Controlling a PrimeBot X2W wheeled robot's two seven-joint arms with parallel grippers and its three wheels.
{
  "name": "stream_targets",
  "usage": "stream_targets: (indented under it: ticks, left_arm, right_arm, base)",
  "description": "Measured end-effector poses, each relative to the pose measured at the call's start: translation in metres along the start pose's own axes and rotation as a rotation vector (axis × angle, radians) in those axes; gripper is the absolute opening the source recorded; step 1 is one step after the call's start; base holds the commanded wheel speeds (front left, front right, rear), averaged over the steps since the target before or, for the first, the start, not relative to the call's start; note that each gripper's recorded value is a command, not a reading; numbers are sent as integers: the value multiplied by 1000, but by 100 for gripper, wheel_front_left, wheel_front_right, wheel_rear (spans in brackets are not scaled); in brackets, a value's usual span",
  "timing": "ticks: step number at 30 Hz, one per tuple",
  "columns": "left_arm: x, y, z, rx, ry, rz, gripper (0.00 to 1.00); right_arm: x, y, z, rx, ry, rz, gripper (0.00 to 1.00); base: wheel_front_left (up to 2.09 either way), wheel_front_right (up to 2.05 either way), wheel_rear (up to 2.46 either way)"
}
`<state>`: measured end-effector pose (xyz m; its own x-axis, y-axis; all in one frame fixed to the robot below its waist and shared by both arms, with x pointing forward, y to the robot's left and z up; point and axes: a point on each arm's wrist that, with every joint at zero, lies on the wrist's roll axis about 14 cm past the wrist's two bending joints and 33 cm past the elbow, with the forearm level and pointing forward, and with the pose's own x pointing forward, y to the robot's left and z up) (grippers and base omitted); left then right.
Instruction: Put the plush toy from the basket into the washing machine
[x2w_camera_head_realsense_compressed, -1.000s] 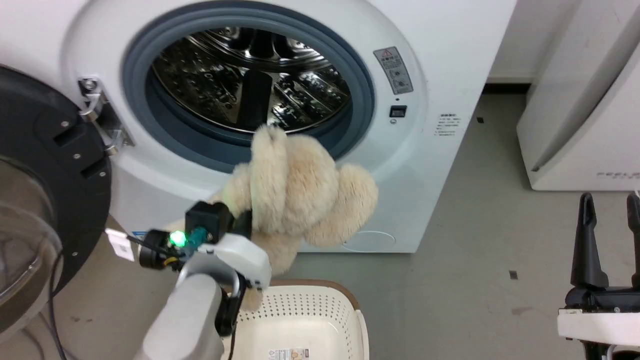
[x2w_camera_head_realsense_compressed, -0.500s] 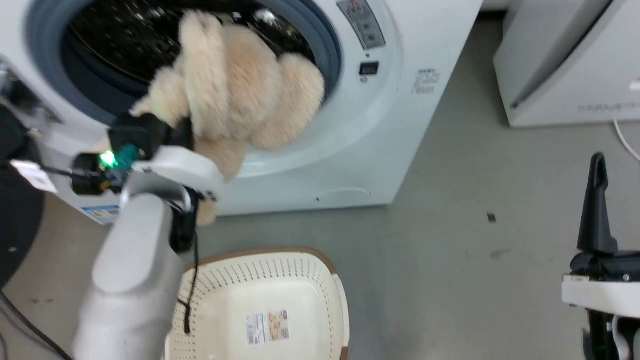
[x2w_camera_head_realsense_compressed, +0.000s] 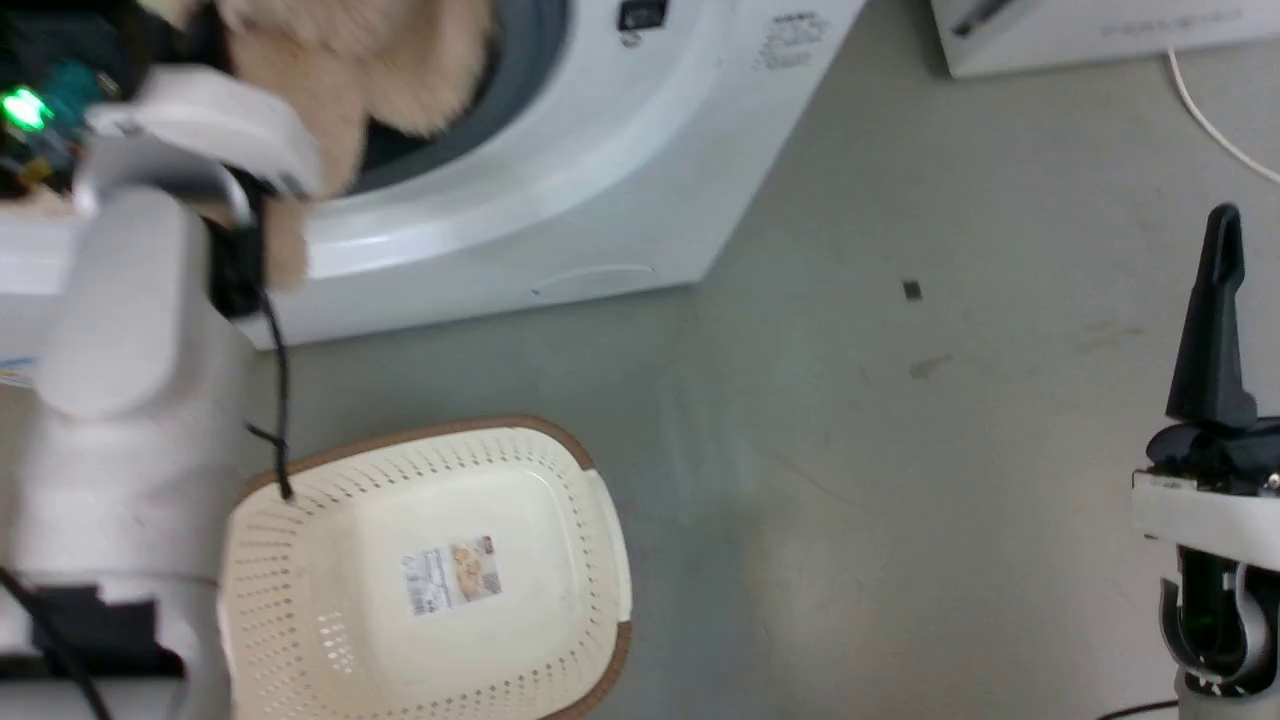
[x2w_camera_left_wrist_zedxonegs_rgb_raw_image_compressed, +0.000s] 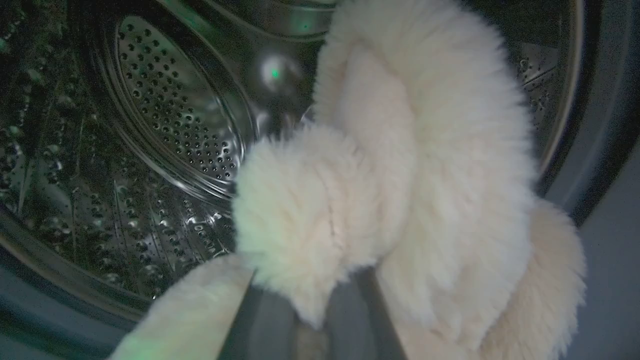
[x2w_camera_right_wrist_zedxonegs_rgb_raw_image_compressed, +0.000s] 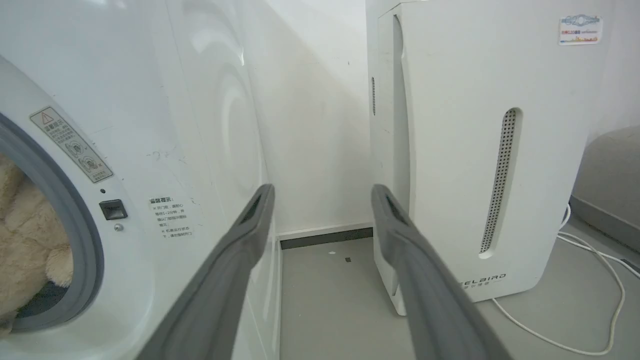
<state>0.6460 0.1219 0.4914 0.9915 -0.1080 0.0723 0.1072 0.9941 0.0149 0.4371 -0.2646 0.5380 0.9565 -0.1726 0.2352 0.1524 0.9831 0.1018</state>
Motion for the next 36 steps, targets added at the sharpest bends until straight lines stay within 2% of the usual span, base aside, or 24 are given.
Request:
stream_targets:
  ticks: [7,14,22,23,24,29,36]
  left_arm:
    - [60,7,-4,67,-37,-5,0]
    - [109,17,-21,33,-41,41,0]
    - [138,31,-54,7,-16,113,0]
    - [140,32,-57,6,-16,118,18]
    - [142,34,-61,16,-15,126,100]
    - [140,33,-77,49,18,117,100]
    - [125,32,-83,80,64,96,100]
  right_arm:
    - [7,-17,-19,-28,34,-42,100]
    - [8,-33,-48,-47,102,-82,100]
    - [13,-38,-72,-75,146,-87,100]
    - [14,-38,-74,-78,151,-86,100]
    - [14,-38,-77,-82,156,-85,100]
    - [16,-36,-86,-80,171,-77,100]
    - [19,-26,-79,-70,150,-52,100]
  base:
    - [0,0,0]
    - [0,0,0]
    - [0,0,0]
    - [0,0,0]
    - [0,0,0]
    - [0,0,0]
    - [0,0,0]
